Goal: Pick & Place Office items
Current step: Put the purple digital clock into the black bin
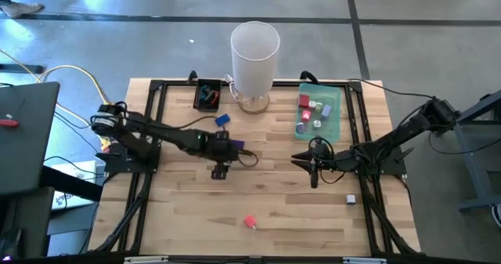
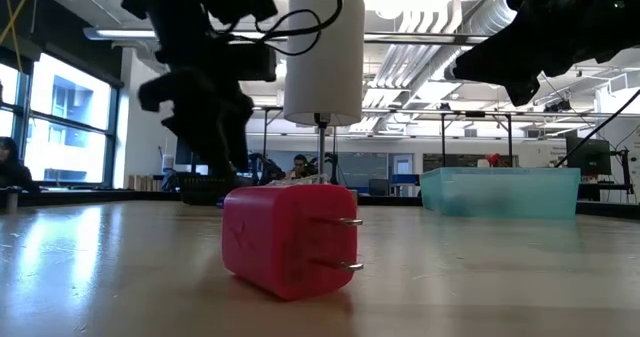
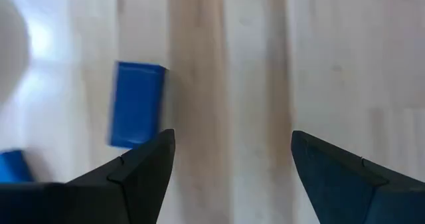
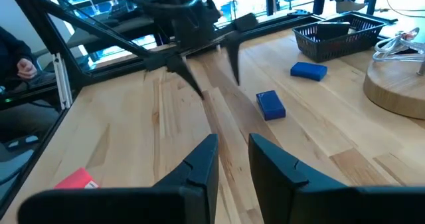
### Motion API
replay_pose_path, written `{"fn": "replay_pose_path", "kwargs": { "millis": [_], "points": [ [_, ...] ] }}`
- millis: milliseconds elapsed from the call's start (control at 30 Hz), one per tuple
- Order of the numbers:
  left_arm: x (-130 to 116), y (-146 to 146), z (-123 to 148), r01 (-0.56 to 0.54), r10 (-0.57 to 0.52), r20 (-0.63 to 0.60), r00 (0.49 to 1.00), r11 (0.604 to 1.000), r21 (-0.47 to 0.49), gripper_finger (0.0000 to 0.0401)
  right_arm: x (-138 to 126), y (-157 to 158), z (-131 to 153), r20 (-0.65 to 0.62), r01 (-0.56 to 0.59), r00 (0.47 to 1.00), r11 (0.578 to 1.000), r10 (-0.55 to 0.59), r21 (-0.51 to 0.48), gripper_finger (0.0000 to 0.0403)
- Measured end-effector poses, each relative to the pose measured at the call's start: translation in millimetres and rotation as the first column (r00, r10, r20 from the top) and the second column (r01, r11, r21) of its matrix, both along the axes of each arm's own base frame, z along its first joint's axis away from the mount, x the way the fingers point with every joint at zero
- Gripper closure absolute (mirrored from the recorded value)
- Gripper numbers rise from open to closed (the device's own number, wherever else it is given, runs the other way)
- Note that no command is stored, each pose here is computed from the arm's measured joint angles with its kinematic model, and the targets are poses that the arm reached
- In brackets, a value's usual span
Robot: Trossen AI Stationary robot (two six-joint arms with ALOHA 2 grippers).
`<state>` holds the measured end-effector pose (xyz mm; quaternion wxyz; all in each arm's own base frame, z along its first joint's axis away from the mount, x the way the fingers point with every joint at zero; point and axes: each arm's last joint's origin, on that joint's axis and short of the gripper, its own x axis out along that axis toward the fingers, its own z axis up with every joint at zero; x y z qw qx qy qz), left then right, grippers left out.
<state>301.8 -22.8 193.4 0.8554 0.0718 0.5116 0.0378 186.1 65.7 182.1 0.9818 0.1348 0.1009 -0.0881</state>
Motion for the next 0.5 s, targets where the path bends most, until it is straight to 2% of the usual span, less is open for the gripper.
{"fn": "replay_pose_path", "kwargs": {
  "millis": [200,500],
  "points": [
    [6,31,3,-0.035,0.034,0.047,0.998,0.999,0.028,0.0107,0,0,0,0.001,0.0,1.0,1.0,0.0,0.0,0.0333],
    [11,62,-11,-0.152,0.153,0.031,0.988,0.988,-0.036,0.0107,0,0,0,0.005,-0.001,1.0,1.0,0.001,0.003,0.0333]
  ]
}}
